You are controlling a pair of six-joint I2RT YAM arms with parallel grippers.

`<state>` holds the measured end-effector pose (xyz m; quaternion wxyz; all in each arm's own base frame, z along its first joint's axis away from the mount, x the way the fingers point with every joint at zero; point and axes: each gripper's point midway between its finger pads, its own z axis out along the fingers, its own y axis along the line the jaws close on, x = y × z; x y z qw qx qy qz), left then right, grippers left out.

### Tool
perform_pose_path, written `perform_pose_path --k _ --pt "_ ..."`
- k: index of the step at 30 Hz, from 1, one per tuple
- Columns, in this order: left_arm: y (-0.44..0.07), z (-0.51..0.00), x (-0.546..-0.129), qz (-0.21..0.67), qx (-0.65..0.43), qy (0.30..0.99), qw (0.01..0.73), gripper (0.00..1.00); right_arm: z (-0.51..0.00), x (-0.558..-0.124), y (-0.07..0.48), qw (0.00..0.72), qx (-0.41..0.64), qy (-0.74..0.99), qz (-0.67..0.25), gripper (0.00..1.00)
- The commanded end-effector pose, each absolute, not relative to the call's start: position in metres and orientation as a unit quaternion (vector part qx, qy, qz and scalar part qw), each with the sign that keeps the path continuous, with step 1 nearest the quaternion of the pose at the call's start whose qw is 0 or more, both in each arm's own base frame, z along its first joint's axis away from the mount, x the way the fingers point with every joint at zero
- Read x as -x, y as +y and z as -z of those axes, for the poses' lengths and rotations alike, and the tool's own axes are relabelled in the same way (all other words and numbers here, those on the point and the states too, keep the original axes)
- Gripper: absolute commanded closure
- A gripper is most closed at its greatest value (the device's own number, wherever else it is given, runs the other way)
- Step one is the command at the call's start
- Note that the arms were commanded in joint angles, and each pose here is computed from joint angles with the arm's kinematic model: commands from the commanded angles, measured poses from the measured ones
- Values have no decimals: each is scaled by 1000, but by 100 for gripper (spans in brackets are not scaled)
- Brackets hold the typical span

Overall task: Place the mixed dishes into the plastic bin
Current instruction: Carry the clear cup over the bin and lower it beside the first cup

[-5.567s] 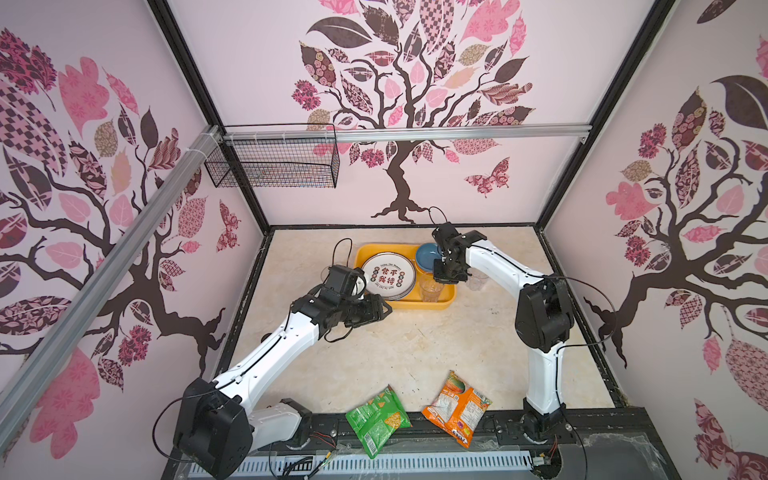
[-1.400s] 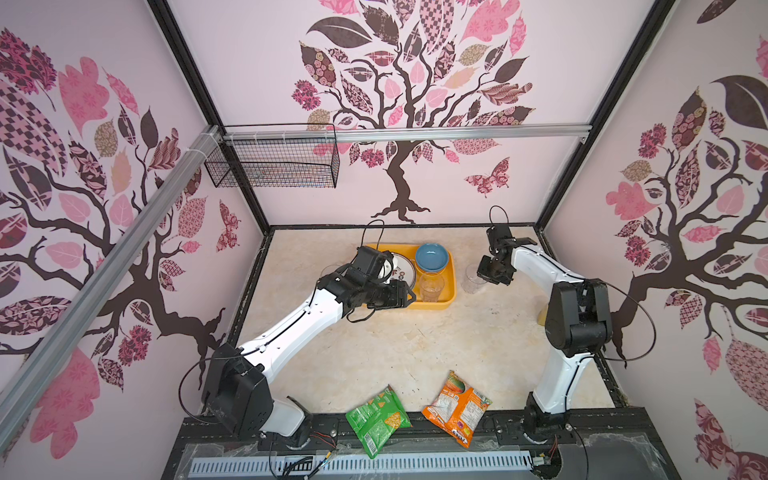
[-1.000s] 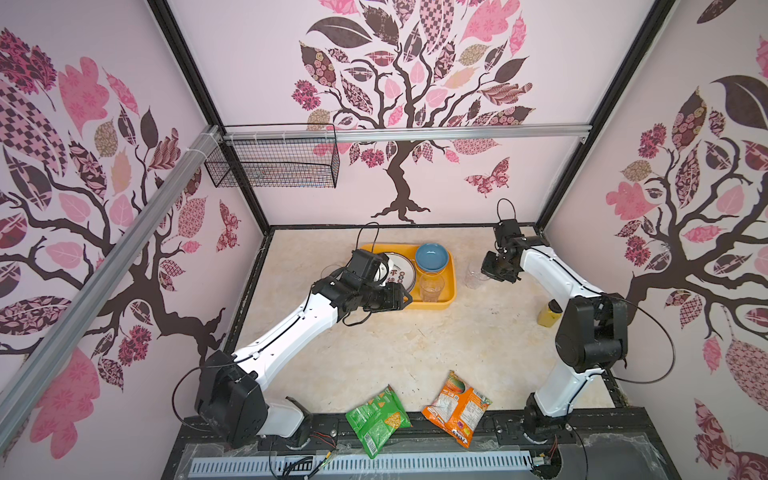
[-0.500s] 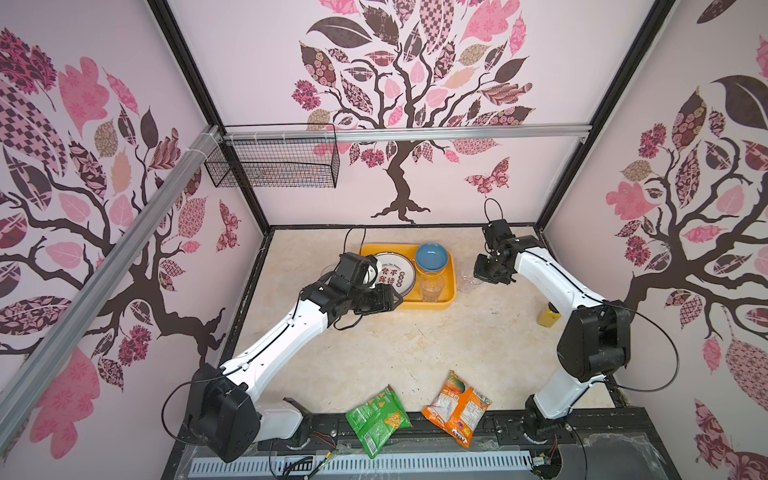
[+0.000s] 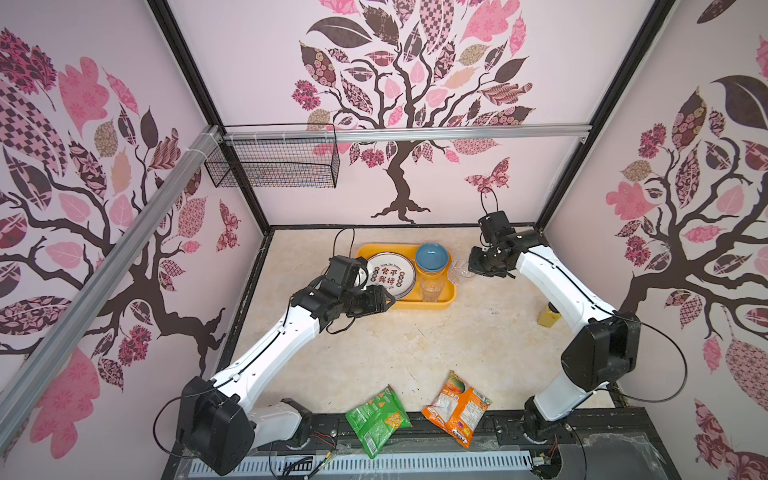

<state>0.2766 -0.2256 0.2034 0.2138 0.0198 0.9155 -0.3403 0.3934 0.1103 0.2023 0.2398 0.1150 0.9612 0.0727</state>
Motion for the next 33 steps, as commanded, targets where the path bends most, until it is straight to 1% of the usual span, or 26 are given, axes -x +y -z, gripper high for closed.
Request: perform_pose_path --k 1,16,33 --pt "-222 -202 -274 343 -15 914 218 39 -229 -395 124 262 -95 956 -92 100" --pt "-214 -201 -271 337 -7 915 222 39 -218 -402 173 243 -43 965 -95 100" --pt "-213 -196 -271 334 -4 917 219 39 -191 -411 189 217 -26 972 -87 100"
